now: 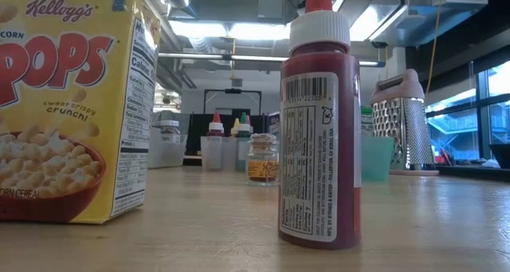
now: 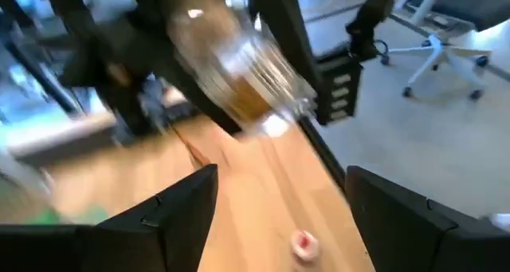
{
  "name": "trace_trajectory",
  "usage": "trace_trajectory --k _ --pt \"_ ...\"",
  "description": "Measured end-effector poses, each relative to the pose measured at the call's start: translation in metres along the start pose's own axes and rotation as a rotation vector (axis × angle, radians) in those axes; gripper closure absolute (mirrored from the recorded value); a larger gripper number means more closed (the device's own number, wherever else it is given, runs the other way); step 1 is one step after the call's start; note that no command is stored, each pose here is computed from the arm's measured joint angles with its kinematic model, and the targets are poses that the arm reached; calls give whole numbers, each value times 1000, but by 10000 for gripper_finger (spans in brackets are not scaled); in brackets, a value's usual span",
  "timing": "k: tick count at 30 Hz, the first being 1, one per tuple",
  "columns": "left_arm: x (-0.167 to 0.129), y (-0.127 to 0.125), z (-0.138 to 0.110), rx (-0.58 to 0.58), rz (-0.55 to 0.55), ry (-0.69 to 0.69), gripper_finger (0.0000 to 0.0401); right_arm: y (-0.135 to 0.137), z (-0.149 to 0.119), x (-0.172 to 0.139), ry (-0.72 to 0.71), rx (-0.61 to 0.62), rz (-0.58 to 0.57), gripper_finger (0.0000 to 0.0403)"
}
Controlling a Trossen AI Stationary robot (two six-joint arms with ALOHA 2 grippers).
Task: Pick & Place Kitchen Items
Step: Put the bottom transparent spice bottle into the gray bin
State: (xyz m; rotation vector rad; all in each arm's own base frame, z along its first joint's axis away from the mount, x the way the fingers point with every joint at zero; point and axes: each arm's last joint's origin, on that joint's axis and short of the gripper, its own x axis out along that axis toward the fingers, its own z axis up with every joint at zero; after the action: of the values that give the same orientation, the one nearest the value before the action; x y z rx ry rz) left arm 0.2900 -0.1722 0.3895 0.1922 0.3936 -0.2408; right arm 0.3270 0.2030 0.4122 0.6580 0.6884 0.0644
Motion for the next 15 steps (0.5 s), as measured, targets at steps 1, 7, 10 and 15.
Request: trace_trajectory --k 1,7,10,15 --pt "0 -1 -2 -36 0 22 132 1 2 -2 -21 -17 -10 208" --pt "-12 -1 -2 -216 -11 42 132 -1 14 -8 -82 -88 -32 208" --pt "-11 5 -1 -343 -45 47 132 -6 21 -7 -95 -116 -53 208" --pt "-5 21 5 -527 -57 -14 132 -12 29 -6 -136 -155 -94 208"
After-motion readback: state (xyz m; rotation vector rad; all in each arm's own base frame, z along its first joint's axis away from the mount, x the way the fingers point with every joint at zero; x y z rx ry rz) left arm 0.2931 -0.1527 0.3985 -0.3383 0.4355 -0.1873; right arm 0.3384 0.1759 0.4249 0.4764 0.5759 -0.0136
